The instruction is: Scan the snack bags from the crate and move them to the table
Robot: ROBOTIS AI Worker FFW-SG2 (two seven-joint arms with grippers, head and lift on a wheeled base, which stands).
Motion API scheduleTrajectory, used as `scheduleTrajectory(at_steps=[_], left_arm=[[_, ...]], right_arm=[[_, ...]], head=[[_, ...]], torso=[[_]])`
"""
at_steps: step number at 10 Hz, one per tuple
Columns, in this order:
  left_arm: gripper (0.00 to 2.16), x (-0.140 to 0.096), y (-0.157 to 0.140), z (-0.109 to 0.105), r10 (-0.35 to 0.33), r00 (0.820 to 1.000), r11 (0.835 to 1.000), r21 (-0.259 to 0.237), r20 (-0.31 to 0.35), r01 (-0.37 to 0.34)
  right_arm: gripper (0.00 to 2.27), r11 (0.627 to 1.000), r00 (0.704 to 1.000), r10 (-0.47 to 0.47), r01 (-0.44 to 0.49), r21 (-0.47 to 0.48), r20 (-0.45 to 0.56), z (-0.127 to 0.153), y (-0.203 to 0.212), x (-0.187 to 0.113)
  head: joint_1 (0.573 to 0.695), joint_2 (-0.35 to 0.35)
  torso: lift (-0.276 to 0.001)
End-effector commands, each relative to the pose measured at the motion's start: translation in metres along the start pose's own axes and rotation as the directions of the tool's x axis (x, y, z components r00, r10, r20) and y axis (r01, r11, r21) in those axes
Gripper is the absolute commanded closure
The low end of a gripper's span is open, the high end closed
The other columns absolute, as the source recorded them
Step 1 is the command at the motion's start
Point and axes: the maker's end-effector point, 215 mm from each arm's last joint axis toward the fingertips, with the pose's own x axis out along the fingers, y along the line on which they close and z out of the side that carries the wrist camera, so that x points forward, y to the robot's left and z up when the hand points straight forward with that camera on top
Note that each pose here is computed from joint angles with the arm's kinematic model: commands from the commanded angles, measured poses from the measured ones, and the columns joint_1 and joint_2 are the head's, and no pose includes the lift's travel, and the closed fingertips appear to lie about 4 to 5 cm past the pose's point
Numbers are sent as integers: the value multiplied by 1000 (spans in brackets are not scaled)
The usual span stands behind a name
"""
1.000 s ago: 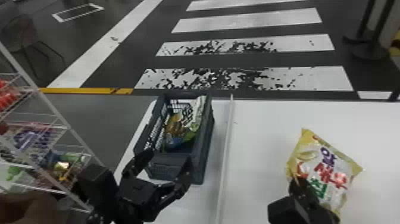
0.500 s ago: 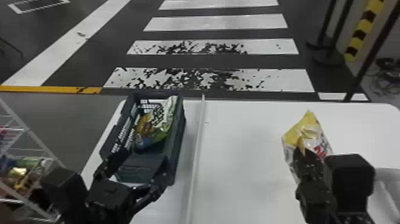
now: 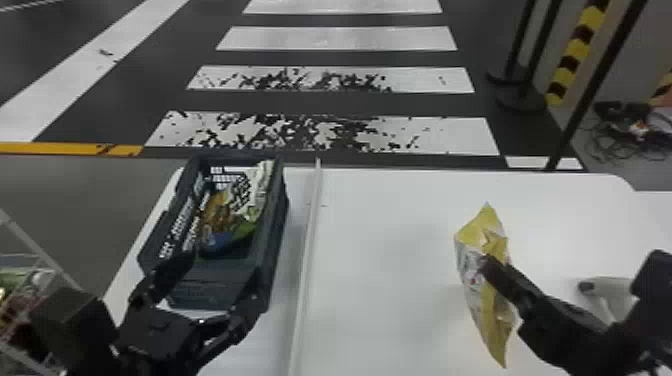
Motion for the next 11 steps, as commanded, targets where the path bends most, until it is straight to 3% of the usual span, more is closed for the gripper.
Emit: scheduleTrajectory(at_steps=[1,2,5,8,11], left_arm=[[33,0,-3,-2,-3,1000,1000,2,-3,3],[33,1,-6,-3,-8,1000,1000,0,-4,8],[33,4,-12,-2,-14,1000,1000,15,-2,14],[33,7,-20,-4,-25,1000,999,28,-5,25],[33,9,-20,-5,-25,1000,999,32,-12,25]], right_arm=[[2240,993,1000,0,2,115,-19,-4,-22,-1],[2240,982,1000,11,-8,189,-16,-3,-33,-4],[2240,960,998,61,-67,272,30,21,-26,-20],[2240,880,985,143,-170,443,95,52,-30,-39],[2240,808,989,98,-142,571,108,41,-78,-38]], head=[[695,37],[695,26],[695,-27],[695,-47],[695,-102]], torso=[[-95],[-95],[-95],[-95],[-95]])
